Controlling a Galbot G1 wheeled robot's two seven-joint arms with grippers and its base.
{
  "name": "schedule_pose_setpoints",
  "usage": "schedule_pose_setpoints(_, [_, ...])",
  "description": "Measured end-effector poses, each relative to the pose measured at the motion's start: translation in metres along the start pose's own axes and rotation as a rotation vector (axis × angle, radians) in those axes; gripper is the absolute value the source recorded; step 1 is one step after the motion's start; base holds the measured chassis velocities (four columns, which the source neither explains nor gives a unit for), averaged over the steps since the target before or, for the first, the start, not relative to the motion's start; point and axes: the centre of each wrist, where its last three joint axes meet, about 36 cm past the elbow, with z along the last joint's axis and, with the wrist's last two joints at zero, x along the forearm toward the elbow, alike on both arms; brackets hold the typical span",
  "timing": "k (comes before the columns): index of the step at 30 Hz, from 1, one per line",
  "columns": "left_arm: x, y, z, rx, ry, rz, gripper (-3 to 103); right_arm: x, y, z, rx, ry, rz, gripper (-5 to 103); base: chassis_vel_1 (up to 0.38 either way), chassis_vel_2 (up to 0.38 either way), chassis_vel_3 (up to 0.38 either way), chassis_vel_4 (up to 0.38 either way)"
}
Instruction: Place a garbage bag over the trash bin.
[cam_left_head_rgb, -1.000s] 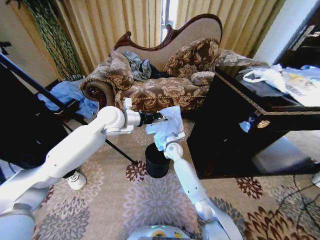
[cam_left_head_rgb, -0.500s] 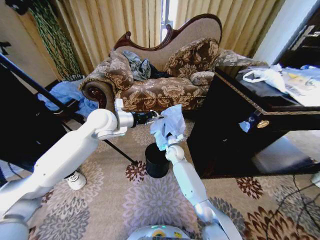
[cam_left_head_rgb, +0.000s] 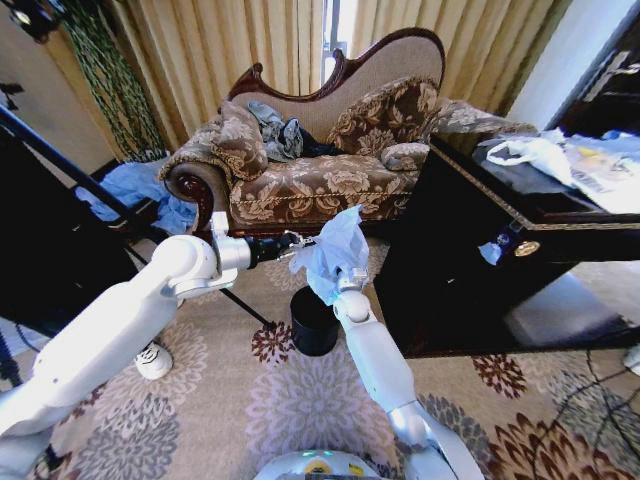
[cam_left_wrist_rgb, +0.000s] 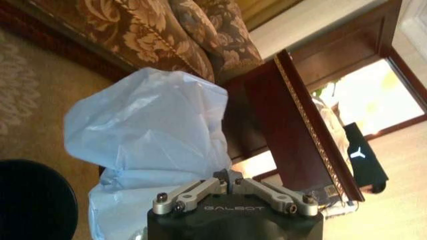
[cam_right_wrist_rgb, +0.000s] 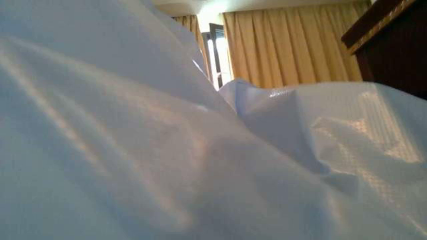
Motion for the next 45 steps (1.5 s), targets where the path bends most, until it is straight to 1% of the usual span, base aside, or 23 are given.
schedule_pose_setpoints(3, [-0.001,0.004,0.010,0.018,-0.011,0.003,0,0.007,0.002,-0.010,0.026,0.004,-0.003,0,0.000,0.000,0.000,0.000])
schedule_pose_setpoints(4, [-0.002,0.006,0.017,0.027,-0.016,0.008,0,0.011,-0.003,-0.014,0.050,0.006,-0.011,0,0.000,0.000,0.000,0.000])
schedule_pose_setpoints(5, [-0.002,0.006,0.017,0.027,-0.016,0.008,0,0.011,-0.003,-0.014,0.050,0.006,-0.011,0,0.000,0.000,0.000,0.000])
schedule_pose_setpoints(9, [-0.007,0.012,0.042,0.065,-0.034,0.035,0,0.026,-0.039,-0.026,0.179,0.006,-0.045,0,0.000,0.000,0.000,0.000])
schedule_pose_setpoints(10, [-0.007,0.012,0.042,0.065,-0.034,0.035,0,0.026,-0.039,-0.026,0.179,0.006,-0.045,0,0.000,0.000,0.000,0.000])
schedule_pose_setpoints(13, [-0.007,0.017,0.056,0.090,-0.040,0.044,0,0.038,-0.062,-0.030,0.279,0.014,-0.055,0,0.000,0.000,0.000,0.000])
schedule_pose_setpoints(14, [-0.007,0.017,0.056,0.090,-0.040,0.044,0,0.038,-0.062,-0.030,0.279,0.014,-0.055,0,0.000,0.000,0.000,0.000])
schedule_pose_setpoints(16, [-0.007,0.021,0.066,0.109,-0.050,0.052,0,0.046,-0.075,-0.032,0.345,0.020,-0.063,0,0.000,0.000,0.000,0.000])
schedule_pose_setpoints(18, [-0.007,0.024,0.075,0.129,-0.059,0.061,0,0.052,-0.084,-0.034,0.388,0.028,-0.074,0,0.000,0.000,0.000,0.000])
schedule_pose_setpoints(19, [-0.007,0.024,0.075,0.129,-0.059,0.061,0,0.052,-0.084,-0.034,0.388,0.028,-0.074,0,0.000,0.000,0.000,0.000])
schedule_pose_setpoints(22, [-0.007,0.026,0.092,0.165,-0.086,0.074,0,0.062,-0.097,-0.042,0.438,0.033,-0.111,0,0.000,0.000,0.000,0.000])
schedule_pose_setpoints(24, [-0.007,0.026,0.098,0.178,-0.099,0.077,0,0.066,-0.100,-0.045,0.446,0.035,-0.129,0,0.000,0.000,0.000,0.000])
schedule_pose_setpoints(26, [-0.004,0.026,0.114,0.217,-0.132,0.088,0,0.079,-0.106,-0.051,0.468,0.042,-0.180,0,0.000,0.000,0.000,0.000])
schedule_pose_setpoints(28, [-0.002,0.026,0.120,0.232,-0.141,0.093,0,0.083,-0.107,-0.053,0.477,0.047,-0.200,0,0.000,0.000,0.000,0.000])
schedule_pose_setpoints(29, [0.001,0.025,0.131,0.259,-0.154,0.101,0,0.089,-0.110,-0.057,0.488,0.053,-0.229,0,0.000,0.000,0.000,0.000])
schedule_pose_setpoints(31, [0.004,0.026,0.143,0.286,-0.166,0.103,0,0.096,-0.113,-0.062,0.500,0.065,-0.268,0,0.000,0.000,0.000,0.000])
schedule_pose_setpoints(32, [0.004,0.026,0.143,0.286,-0.166,0.103,0,0.096,-0.113,-0.062,0.500,0.065,-0.268,0,0.000,0.000,0.000,0.000])
schedule_pose_setpoints(34, [0.010,0.028,0.159,0.340,-0.192,0.106,0,0.106,-0.112,-0.068,0.515,0.083,-0.348,0,0.000,0.000,0.000,0.000])
schedule_pose_setpoints(35, [0.010,0.028,0.159,0.340,-0.192,0.106,0,0.106,-0.112,-0.068,0.515,0.083,-0.348,0,0.000,0.000,0.000,0.000])
schedule_pose_setpoints(39, [0.020,0.031,0.179,0.424,-0.237,0.112,0,0.115,-0.098,-0.080,0.537,0.129,-0.488,0,0.000,0.000,0.000,0.000])
schedule_pose_setpoints(40, [0.020,0.031,0.179,0.424,-0.237,0.112,0,0.115,-0.098,-0.080,0.537,0.129,-0.488,0,0.000,0.000,0.000,0.000])
schedule_pose_setpoints(44, [0.026,0.036,0.193,0.499,-0.295,0.113,0,0.110,-0.091,-0.086,0.573,0.171,-0.581,0,0.000,0.000,0.000,0.000])
schedule_pose_setpoints(45, [0.026,0.036,0.193,0.499,-0.295,0.113,0,0.110,-0.091,-0.086,0.573,0.171,-0.581,0,0.000,0.000,0.000,0.000])
